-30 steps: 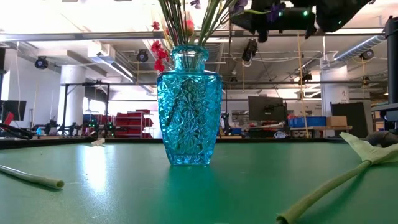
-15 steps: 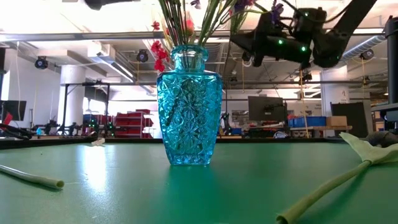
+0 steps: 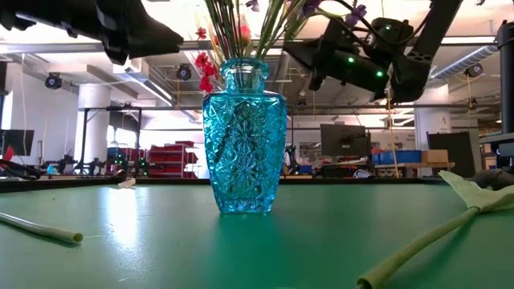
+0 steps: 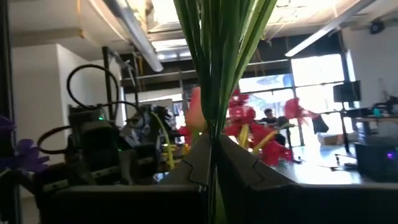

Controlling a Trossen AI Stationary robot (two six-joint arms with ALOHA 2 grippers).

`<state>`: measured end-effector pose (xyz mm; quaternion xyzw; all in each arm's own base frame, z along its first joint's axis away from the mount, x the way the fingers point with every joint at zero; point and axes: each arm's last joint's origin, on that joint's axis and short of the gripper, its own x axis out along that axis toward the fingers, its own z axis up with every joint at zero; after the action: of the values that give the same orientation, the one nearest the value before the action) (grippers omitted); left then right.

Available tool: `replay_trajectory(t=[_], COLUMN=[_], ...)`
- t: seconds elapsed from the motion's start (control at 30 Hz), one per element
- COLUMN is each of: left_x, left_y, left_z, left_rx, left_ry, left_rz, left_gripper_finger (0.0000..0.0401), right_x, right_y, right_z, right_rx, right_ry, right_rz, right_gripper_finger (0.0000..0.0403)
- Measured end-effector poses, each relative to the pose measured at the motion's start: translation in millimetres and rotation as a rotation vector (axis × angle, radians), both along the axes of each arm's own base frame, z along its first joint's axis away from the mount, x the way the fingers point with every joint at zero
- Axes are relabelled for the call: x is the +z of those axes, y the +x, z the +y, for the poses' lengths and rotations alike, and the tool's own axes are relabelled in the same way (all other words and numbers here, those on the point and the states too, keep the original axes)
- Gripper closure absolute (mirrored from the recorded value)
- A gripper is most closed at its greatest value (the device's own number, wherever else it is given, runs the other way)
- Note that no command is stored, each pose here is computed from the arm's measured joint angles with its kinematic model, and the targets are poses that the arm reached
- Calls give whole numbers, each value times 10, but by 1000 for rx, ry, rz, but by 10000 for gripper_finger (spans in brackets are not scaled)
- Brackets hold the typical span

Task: Sort flowers into vase by color
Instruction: Put the red flowers into the purple vase

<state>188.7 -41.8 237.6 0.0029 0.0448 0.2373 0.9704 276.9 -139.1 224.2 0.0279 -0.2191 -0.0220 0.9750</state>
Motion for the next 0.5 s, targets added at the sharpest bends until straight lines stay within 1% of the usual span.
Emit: replay_trajectory(t=[0.2,0.5], left_x=[-50,-60], left_y=[19,28], left_z=[-3,-5], left_rx=[3,5], left_ry=[-10,-18], left_rz=[-3,-3], left_gripper_finger=[244,244], right_x=[42,-40], right_y=[166,238], right_z=[36,42], right_rx=[31,8], right_ry=[-17,-72], right_rz=[-18,8], right_gripper_finger=[390,390])
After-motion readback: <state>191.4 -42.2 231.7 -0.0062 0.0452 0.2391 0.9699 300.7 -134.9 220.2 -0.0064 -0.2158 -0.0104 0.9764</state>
